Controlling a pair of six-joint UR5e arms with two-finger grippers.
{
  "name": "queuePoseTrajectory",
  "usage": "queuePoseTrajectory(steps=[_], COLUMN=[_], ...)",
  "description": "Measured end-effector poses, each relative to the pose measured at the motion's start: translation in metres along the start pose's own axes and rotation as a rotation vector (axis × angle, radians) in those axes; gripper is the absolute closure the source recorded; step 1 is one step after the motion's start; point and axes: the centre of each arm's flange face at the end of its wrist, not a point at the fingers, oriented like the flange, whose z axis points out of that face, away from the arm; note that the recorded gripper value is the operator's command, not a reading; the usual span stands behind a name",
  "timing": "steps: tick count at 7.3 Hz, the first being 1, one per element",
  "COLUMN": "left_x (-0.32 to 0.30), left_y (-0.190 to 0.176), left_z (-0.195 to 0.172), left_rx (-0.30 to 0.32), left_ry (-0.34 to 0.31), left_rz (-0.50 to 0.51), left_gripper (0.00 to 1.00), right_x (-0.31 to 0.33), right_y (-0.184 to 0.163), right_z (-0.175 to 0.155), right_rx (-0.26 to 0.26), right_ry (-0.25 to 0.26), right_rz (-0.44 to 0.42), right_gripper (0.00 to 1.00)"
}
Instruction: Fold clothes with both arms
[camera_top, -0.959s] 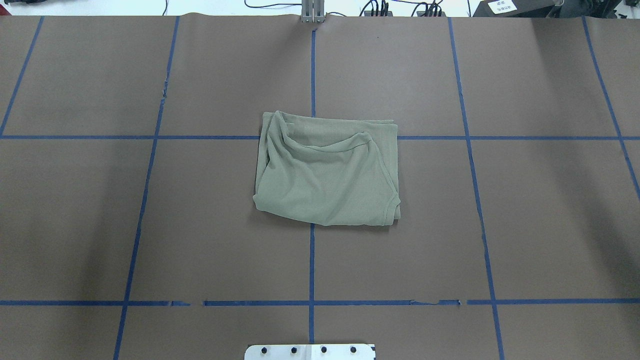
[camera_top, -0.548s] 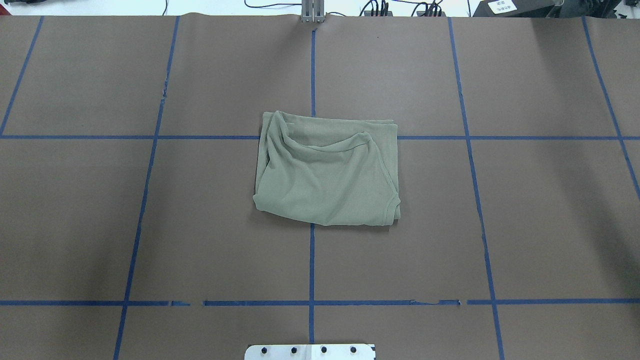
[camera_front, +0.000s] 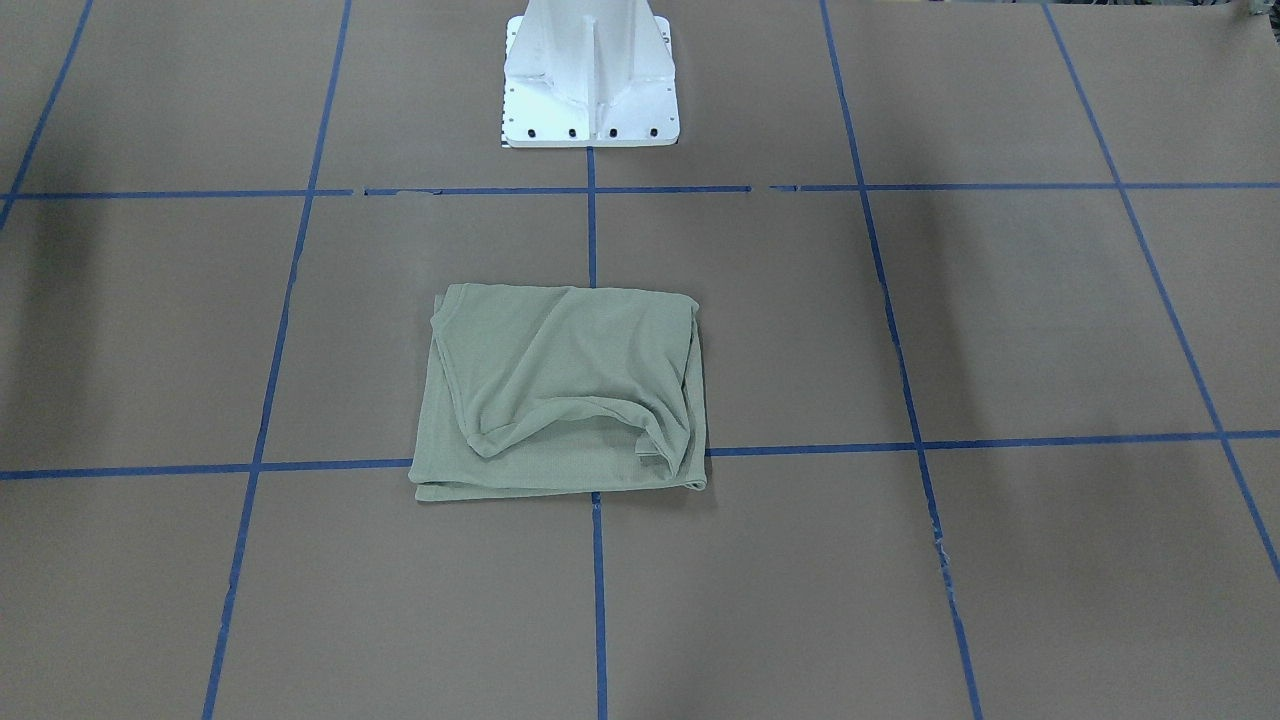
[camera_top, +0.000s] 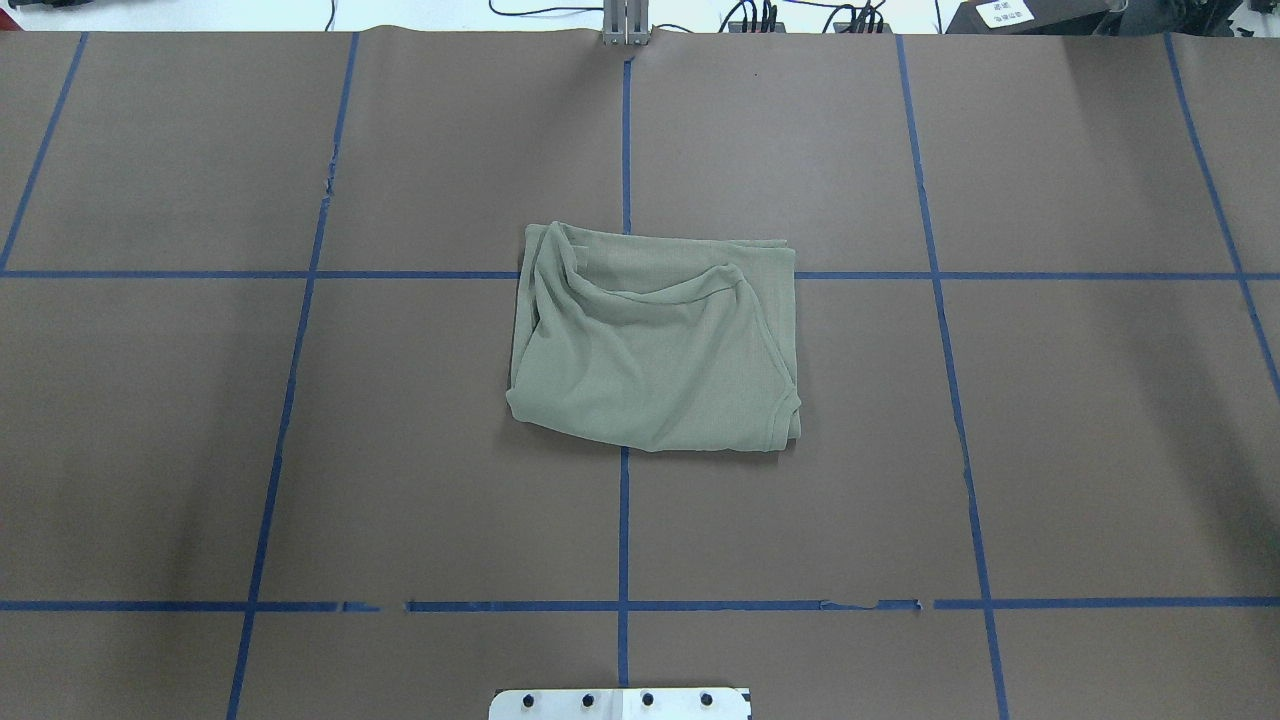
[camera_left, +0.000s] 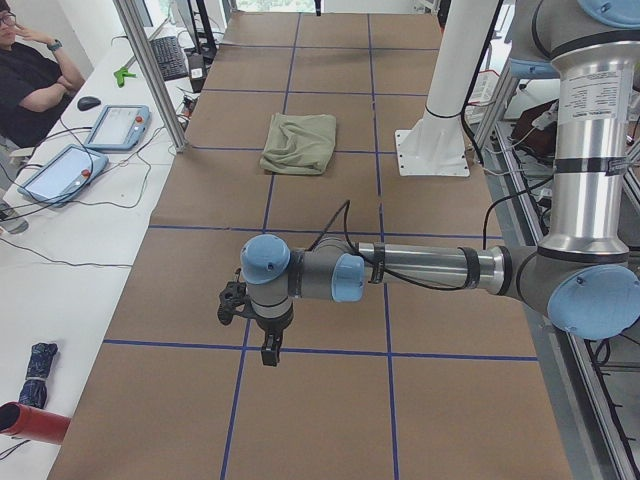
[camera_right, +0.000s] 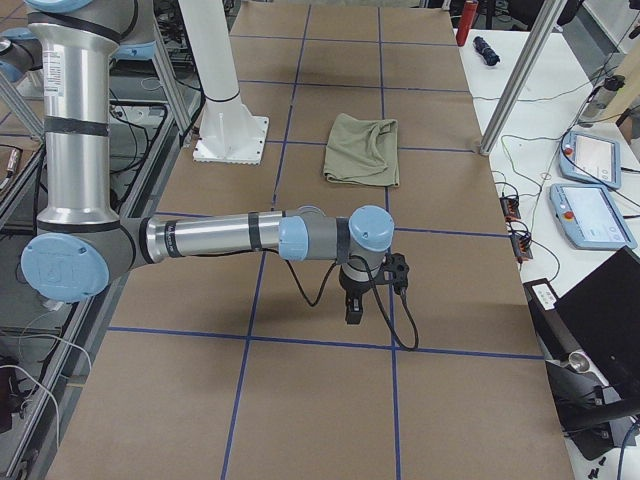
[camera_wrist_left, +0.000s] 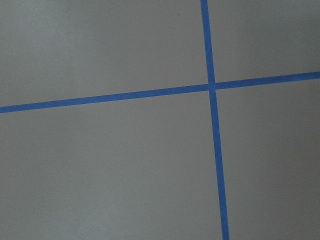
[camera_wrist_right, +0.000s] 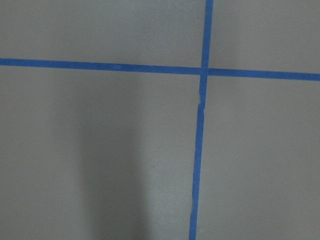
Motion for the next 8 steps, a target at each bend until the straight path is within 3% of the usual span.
queuePoseTrajectory(steps=[4,8], left_x=[0.008,0.006], left_y=[-0.002,-0.001], left_z=[-0.008,-0.006], left_rx=[0.015,0.011], left_ry=[0.009,0.01], left_rz=[-0.005,-0.01], left_gripper=[0.0,0.0], right_x=[0.041,0.046], right_y=[0.028,0.028], right_z=[-0.007,-0.014], right_rx=[0.017,0.034], right_ry=[-0.001,-0.002], right_rz=[0.087,0.099], right_gripper=[0.0,0.0])
